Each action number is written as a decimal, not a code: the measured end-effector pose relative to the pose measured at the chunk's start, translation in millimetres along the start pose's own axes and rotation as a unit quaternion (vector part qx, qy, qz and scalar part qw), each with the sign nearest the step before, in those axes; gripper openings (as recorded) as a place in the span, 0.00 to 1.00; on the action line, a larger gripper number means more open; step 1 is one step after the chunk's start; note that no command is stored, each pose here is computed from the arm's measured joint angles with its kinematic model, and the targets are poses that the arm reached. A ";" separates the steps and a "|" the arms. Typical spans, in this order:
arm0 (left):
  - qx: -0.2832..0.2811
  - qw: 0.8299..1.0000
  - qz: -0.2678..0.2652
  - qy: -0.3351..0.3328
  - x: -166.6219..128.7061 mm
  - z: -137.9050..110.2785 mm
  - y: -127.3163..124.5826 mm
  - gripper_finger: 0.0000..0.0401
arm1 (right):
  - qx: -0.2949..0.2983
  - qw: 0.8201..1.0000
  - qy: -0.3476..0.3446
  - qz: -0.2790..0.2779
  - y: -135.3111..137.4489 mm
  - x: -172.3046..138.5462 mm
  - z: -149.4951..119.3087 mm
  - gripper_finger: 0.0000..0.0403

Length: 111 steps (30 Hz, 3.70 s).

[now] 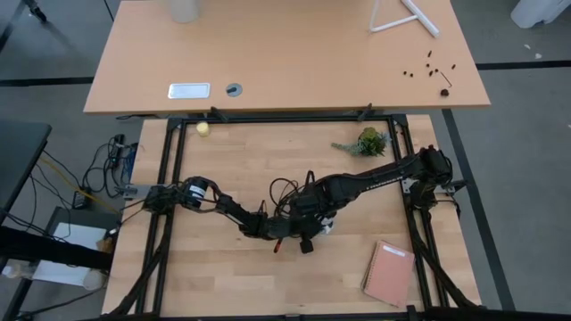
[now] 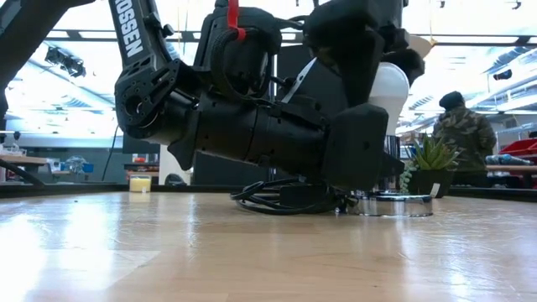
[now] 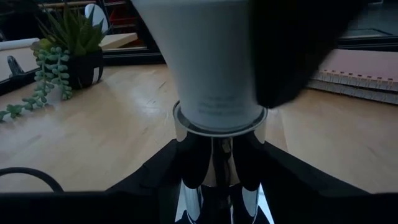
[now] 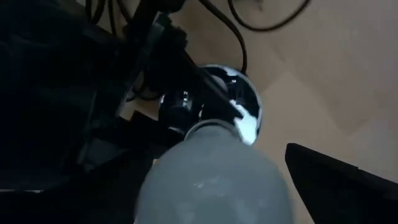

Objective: Screw lightbulb
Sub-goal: Remove the light bulb from the lamp

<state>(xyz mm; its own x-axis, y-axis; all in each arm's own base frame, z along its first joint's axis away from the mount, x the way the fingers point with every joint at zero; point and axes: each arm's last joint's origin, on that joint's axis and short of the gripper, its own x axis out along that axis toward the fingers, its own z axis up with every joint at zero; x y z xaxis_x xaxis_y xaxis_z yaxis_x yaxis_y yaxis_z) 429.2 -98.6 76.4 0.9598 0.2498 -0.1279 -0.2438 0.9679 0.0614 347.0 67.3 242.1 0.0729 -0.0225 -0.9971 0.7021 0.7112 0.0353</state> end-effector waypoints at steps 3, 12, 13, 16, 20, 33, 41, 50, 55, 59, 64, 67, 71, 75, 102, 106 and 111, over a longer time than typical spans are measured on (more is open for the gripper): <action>0.000 1.000 0.000 0.001 0.0 0.1 -0.1 0.47 | 0.061 0.998 -0.002 0.002 2.6 -0.1 -2.9 0.92; 0.000 1.000 0.000 0.003 0.0 0.0 -0.1 0.47 | 0.227 0.974 -0.013 -0.004 5.9 -0.4 -9.0 0.92; 0.000 1.000 0.000 0.003 0.0 0.0 -0.1 0.47 | 0.238 0.971 -0.014 -0.005 6.0 -0.5 -9.3 0.92; 0.000 1.000 0.000 0.003 0.0 -0.1 -0.1 0.47 | 0.272 0.962 -0.014 -0.005 6.1 -0.5 -9.9 0.92; 0.001 1.000 0.000 0.004 0.0 -0.1 -0.1 0.47 | 0.292 0.956 -0.011 -0.012 5.0 -0.5 -10.8 0.92; 0.002 1.000 0.002 0.008 0.1 -0.4 0.0 0.47 | 0.283 0.959 -0.008 -0.013 4.8 -0.5 -11.2 0.70; 0.001 1.000 0.002 0.004 0.3 0.3 0.4 0.47 | 0.230 0.973 -0.008 -0.012 5.0 -0.5 -11.1 0.65; -0.001 1.000 0.001 0.000 -0.2 0.5 -0.4 0.47 | 0.015 1.000 -0.016 -0.015 5.4 -0.5 -10.1 0.67; 0.001 1.000 0.002 0.003 -0.6 -0.3 -0.9 0.47 | -0.185 0.982 -0.020 -0.010 7.2 -0.4 -9.0 0.66; 0.004 1.000 0.004 0.007 -2.0 -0.9 -3.4 0.47 | -0.352 0.936 -0.030 -0.004 10.2 -0.5 -8.1 0.69; 0.005 1.000 0.000 0.004 -2.9 -0.2 -5.2 0.47 | -0.559 0.829 -0.024 0.008 11.3 -0.5 -8.4 0.69; 0.004 1.000 -0.004 0.003 -3.0 -0.1 -5.5 0.47 | -0.666 0.745 -0.022 0.016 11.1 -0.8 -8.2 0.69; 0.005 1.000 -0.006 0.003 -3.2 -0.1 -5.9 0.47 | -0.777 0.629 -0.017 0.014 9.8 -0.7 -9.0 0.69; 0.021 1.000 -0.008 0.002 -3.1 0.2 -5.9 0.47 | -0.886 0.463 -0.010 0.008 8.3 -0.6 -9.8 0.69; 0.032 0.999 -0.012 -0.001 -4.1 0.5 -8.3 0.47 | -0.787 0.616 -0.009 -0.010 10.8 -0.8 -14.9 0.81; 0.031 0.999 -0.012 0.000 -4.2 0.5 -8.4 0.47 | -0.716 0.698 0.027 0.010 6.6 -1.0 -19.4 0.86; 0.030 0.999 -0.012 -0.001 -4.8 0.5 -9.4 0.47 | -0.560 0.827 0.048 0.028 6.6 -1.3 -22.4 0.90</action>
<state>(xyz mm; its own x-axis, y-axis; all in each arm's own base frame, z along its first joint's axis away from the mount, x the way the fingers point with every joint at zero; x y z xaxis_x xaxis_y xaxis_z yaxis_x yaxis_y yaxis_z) 427.0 -108.9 76.9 0.9655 0.2261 -0.1291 -0.2113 0.9702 0.1184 335.7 87.7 242.2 -0.0108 0.0511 -0.9986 -0.3998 0.9152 0.0512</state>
